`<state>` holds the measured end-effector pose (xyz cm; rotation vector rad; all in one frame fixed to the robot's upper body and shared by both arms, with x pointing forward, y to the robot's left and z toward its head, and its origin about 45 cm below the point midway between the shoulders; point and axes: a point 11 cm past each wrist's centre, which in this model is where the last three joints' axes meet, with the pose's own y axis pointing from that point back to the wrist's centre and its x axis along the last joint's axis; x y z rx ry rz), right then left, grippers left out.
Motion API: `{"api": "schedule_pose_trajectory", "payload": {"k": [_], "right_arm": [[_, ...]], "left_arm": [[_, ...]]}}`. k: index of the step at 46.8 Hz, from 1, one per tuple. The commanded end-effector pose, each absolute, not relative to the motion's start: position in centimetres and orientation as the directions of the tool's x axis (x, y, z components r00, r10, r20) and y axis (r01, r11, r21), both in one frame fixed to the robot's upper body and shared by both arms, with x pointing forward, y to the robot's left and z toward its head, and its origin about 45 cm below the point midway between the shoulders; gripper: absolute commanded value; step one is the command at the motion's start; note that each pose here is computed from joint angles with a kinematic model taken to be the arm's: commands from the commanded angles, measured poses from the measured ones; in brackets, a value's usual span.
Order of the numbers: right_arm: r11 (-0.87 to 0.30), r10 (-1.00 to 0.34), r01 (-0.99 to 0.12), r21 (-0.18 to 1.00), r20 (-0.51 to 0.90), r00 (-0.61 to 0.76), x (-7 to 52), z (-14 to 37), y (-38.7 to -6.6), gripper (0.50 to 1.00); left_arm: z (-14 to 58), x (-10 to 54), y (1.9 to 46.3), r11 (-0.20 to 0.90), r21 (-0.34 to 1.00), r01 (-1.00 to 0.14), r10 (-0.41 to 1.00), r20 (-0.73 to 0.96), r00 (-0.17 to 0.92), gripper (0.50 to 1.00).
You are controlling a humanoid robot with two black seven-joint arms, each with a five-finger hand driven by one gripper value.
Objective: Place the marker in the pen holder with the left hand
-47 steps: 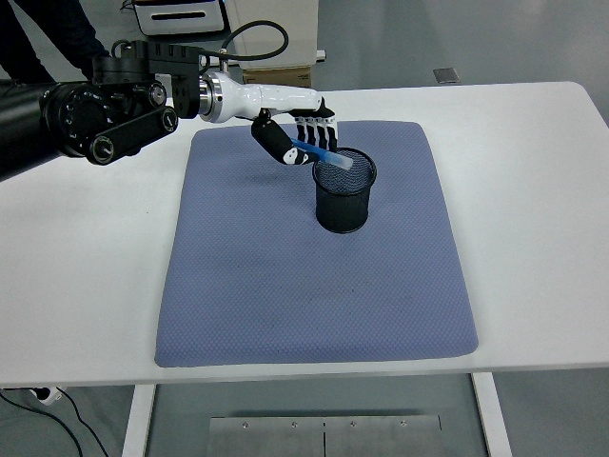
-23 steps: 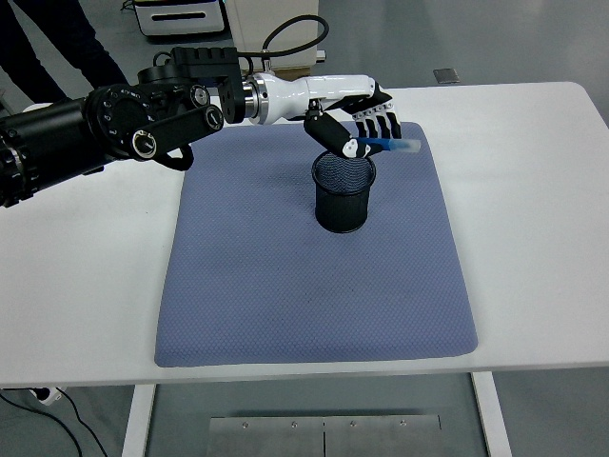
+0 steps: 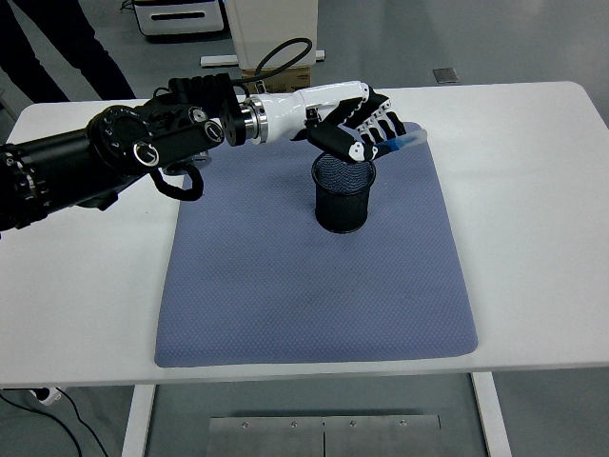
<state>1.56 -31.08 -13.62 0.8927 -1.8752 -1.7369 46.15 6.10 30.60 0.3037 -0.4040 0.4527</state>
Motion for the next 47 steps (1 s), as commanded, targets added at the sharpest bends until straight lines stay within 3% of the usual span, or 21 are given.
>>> {"api": "schedule_pose_trajectory", "payload": {"k": [1,17,22,27,35,40,47], "right_arm": [[0.008,-0.705,-0.165,0.986,-0.111,-0.7,1.5,-13.6,-31.1,1.0],[0.008,-0.705,-0.165,0.986,-0.111,-0.7,1.5,-13.6,-31.1,1.0],[0.007,-0.705,-0.166,0.986,-0.112,-0.7,1.6,-13.6,-31.1,1.0],[0.009,-0.705,-0.164,0.986,-0.11,-0.7,1.5,-13.6,-31.1,1.0],[0.008,-0.705,-0.165,0.986,-0.111,-0.7,1.5,-13.6,-31.1,1.0],[0.008,-0.705,-0.165,0.986,-0.111,-0.7,1.5,-13.6,-31.1,1.0],[0.007,-0.705,-0.166,0.986,-0.112,-0.7,1.6,-13.6,-31.1,1.0]], "left_arm": [[29.9,46.1,6.4,0.853,0.191,-0.486,0.379,0.412,0.828,0.5],[27.6,46.0,7.6,0.829,0.162,-0.535,0.474,0.303,0.827,0.5],[27.5,46.2,7.9,0.819,0.147,-0.555,0.507,0.267,0.82,0.689],[27.7,46.4,8.5,0.81,0.14,-0.569,0.525,0.258,0.811,0.777],[27.9,47.1,10.1,0.792,0.14,-0.594,0.549,0.263,0.793,0.994],[28.2,47.6,11.5,0.771,0.132,-0.623,0.578,0.264,0.772,1.0],[31.0,49.0,14.0,0.723,0.022,-0.691,0.673,0.208,0.71,1.0]]}}
